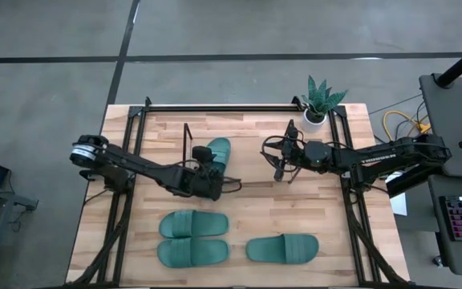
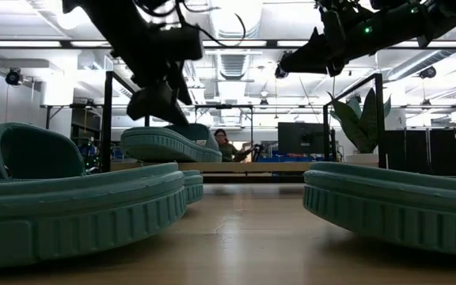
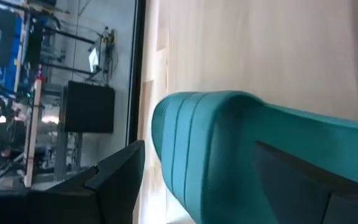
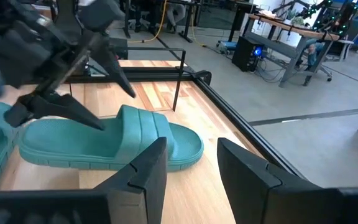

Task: Pick and place slides into the shelf
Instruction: Put the green slipper on the shelf

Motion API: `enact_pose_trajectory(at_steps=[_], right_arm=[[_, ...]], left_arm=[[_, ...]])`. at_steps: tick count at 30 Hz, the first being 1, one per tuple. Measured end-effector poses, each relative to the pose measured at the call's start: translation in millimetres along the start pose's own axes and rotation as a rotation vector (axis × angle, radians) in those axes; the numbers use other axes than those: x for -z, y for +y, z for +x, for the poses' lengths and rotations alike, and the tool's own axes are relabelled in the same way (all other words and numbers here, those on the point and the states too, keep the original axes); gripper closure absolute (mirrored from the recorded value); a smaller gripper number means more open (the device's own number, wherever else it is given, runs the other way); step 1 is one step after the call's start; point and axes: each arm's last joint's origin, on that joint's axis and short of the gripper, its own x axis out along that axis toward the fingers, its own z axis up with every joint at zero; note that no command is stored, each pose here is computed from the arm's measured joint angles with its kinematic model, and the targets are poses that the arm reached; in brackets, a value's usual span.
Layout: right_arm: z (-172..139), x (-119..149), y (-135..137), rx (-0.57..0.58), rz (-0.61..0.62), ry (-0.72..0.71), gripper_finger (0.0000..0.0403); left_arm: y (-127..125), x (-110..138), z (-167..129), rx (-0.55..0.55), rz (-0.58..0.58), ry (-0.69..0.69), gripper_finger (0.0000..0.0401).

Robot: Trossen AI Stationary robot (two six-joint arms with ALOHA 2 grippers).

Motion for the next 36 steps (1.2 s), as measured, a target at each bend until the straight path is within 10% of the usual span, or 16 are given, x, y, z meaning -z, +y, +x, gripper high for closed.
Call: enact_pose_trajectory(at_steps=[17, 36], right_arm=[[-0.1, 1.2, 0.1, -0.001, -0.004, 0.008, 0.0272], [-0.1, 0.5, 0.0, 0.0, -0.008, 0.0, 0.0278]], left_arm=[[24.3, 11.1, 30.1, 0.06, -0.064, 0.093, 0.013], [12.1, 10.6, 41.8, 0.065, -0.074, 0.111, 0.0285]])
